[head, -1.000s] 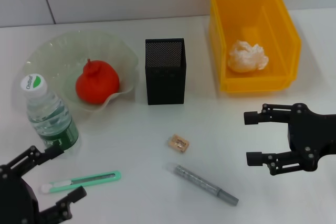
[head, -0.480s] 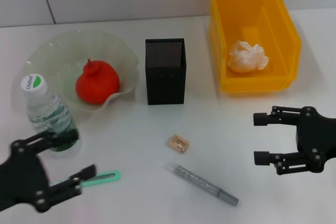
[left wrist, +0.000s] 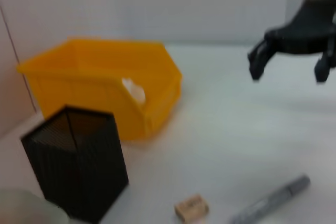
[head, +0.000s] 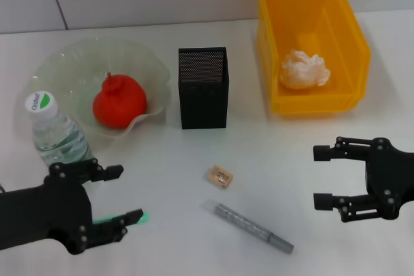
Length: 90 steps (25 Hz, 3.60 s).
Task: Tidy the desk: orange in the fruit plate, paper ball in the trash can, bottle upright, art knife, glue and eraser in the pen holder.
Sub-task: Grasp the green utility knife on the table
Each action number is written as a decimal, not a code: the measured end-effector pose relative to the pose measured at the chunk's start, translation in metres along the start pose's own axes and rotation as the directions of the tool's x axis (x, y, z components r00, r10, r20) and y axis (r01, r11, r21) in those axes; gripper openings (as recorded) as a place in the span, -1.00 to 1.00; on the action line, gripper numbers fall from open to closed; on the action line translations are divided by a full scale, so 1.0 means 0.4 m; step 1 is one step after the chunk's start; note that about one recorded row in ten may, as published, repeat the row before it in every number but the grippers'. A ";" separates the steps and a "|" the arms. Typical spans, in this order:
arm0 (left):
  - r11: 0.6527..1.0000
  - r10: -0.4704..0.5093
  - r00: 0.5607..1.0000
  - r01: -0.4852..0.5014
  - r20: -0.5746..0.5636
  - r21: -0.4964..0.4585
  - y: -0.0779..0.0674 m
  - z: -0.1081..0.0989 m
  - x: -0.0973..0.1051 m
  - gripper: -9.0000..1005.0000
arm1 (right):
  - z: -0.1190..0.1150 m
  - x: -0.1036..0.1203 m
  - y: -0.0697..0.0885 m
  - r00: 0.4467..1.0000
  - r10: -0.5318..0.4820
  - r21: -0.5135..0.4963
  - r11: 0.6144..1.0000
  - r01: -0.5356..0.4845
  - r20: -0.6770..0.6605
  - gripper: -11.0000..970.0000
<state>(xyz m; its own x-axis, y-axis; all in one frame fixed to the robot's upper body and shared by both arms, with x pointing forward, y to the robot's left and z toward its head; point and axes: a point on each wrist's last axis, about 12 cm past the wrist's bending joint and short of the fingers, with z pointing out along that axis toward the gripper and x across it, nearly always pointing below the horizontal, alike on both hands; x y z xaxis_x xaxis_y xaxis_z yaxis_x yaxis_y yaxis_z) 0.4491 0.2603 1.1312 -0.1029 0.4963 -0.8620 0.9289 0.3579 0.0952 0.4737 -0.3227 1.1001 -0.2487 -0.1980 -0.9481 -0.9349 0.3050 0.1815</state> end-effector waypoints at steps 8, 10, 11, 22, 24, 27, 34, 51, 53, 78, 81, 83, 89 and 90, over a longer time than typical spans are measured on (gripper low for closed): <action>0.999 -0.026 0.969 0.036 -0.247 0.035 0.028 0.033 -0.076 0.40 | 0.007 0.014 0.012 0.998 -0.045 -0.048 0.998 0.043 -0.044 0.72; 0.996 -0.032 0.941 0.057 -0.338 0.066 0.042 0.057 -0.101 0.40 | 0.007 0.018 0.016 0.996 -0.064 -0.065 0.996 0.060 -0.061 0.72; 0.996 -0.024 0.933 0.054 -0.358 0.074 0.044 0.067 -0.110 0.40 | 0.008 0.021 0.018 0.995 -0.074 -0.074 0.995 0.069 -0.070 0.72; 0.994 0.067 0.886 -0.020 -0.460 0.106 0.042 0.132 -0.148 0.46 | 0.005 0.054 0.029 0.993 -0.101 -0.072 0.993 0.097 -0.068 0.72; 0.993 0.076 0.882 -0.027 -0.464 0.112 0.040 0.137 -0.152 0.47 | 0.004 0.064 0.032 0.994 -0.099 -0.061 0.994 0.096 -0.052 0.72; 0.993 0.084 0.880 -0.032 -0.467 0.118 0.039 0.139 -0.157 0.49 | 0.004 0.068 0.034 0.994 -0.095 -0.059 0.994 0.092 -0.047 0.72; 0.996 0.056 0.810 -0.005 -0.584 0.088 0.049 0.134 -0.142 0.48 | 0.001 0.075 0.037 0.996 -0.082 -0.056 0.995 0.080 -0.044 0.72; 0.996 0.080 0.725 -0.034 -0.684 0.081 0.069 0.173 -0.145 0.48 | 0.011 0.086 0.036 0.996 -0.073 -0.051 0.996 0.070 -0.050 0.72; 0.995 0.089 0.723 -0.040 -0.686 0.088 0.076 0.187 -0.154 0.48 | 0.013 0.088 0.037 0.996 -0.071 -0.056 0.996 0.068 -0.052 0.72; 0.982 0.184 0.654 -0.086 -0.734 0.170 0.067 0.292 -0.198 0.44 | 0.010 0.109 0.055 0.997 -0.063 -0.056 0.997 0.061 -0.047 0.72; 0.982 0.186 0.649 -0.089 -0.738 0.169 0.070 0.301 -0.192 0.42 | 0.011 0.107 0.053 0.997 -0.066 -0.057 0.996 0.063 -0.048 0.72; 0.982 0.183 0.648 -0.087 -0.739 0.167 0.072 0.302 -0.190 0.41 | 0.011 0.107 0.052 0.997 -0.067 -0.057 0.996 0.064 -0.049 0.72; 0.983 0.178 0.638 -0.075 -0.749 0.169 0.073 0.305 -0.180 0.37 | 0.009 0.106 0.051 0.996 -0.076 -0.056 0.996 0.074 -0.049 0.72; 0.983 0.178 0.638 -0.075 -0.749 0.169 0.073 0.305 -0.180 0.36 | 0.009 0.106 0.051 0.996 -0.077 -0.055 0.996 0.074 -0.049 0.72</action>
<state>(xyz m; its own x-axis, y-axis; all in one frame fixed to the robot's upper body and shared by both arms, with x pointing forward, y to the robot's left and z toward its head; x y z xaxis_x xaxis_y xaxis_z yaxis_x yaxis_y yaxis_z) 0.5271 0.1386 1.1353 -0.1672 0.9729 -0.1599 0.9807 0.1807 0.0740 0.4450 -0.3214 1.0626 -0.1884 -0.2661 -0.9454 -0.9633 0.2375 0.1251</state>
